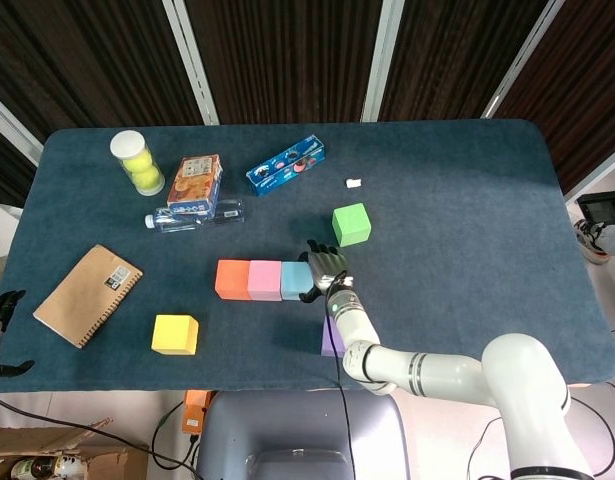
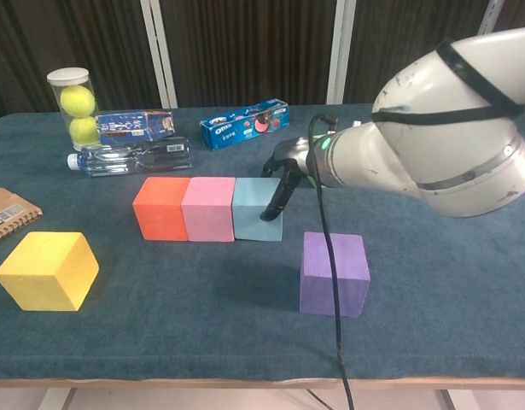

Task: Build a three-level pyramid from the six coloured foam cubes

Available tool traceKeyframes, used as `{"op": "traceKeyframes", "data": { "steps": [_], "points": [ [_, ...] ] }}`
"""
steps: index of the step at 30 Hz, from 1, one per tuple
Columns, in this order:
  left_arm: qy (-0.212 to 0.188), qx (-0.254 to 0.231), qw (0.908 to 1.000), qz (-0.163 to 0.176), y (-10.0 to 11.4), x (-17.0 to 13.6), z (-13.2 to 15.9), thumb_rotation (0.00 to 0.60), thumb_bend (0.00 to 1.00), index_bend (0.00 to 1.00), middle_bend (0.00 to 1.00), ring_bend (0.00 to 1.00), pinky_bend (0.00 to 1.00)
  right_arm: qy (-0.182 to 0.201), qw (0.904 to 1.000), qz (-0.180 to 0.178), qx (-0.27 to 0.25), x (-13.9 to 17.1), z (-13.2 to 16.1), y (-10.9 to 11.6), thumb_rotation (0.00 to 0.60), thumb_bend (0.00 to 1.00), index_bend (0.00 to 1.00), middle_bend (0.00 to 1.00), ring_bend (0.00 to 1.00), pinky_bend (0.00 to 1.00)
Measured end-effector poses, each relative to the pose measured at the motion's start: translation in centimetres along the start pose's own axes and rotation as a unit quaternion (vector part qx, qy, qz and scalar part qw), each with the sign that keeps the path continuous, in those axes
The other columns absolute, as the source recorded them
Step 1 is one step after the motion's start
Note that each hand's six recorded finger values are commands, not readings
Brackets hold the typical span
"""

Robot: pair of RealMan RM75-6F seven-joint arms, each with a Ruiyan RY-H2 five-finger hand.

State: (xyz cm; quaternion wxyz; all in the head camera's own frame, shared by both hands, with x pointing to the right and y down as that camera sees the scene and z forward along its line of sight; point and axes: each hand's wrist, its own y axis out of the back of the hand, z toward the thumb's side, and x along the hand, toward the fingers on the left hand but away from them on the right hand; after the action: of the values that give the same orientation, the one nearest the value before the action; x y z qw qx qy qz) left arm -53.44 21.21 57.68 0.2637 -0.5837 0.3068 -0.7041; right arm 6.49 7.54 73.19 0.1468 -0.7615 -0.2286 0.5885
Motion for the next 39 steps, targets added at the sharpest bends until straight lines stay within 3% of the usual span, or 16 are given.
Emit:
{"op": "traceKeyframes", "data": {
  "steps": [8, 28, 39],
  "points": [
    [0.000, 0.001, 1.0000, -0.002, -0.1, 0.0, 0.0, 0.600, 0.11, 0.08, 0.07, 0.00, 0.12, 0.003, 1.0000, 0.003, -0.004, 0.0, 0.1, -0.1, 0.600, 0.20, 0.43, 0.01, 0.00, 0.00],
    [0.000, 0.000, 1.0000, -0.002, -0.1, 0.0, 0.0, 0.600, 0.11, 0.08, 0.07, 0.00, 0.12, 0.008, 0.9999, 0.011, -0.009, 0.0, 0.4, -0.5, 0.600, 0.20, 0.03, 0.00, 0.00, 0.00],
    [-0.006, -0.003, 1.0000, -0.001, 0.0, -0.4, 0.3, 0.600, 0.11, 0.08, 0.07, 0.00, 0.12, 0.026, 0.9994, 0.009, -0.020, 1.8, -0.3, 1.2, 0.600, 0.20, 0.00, 0.00, 0.00, 0.00]
  ]
}}
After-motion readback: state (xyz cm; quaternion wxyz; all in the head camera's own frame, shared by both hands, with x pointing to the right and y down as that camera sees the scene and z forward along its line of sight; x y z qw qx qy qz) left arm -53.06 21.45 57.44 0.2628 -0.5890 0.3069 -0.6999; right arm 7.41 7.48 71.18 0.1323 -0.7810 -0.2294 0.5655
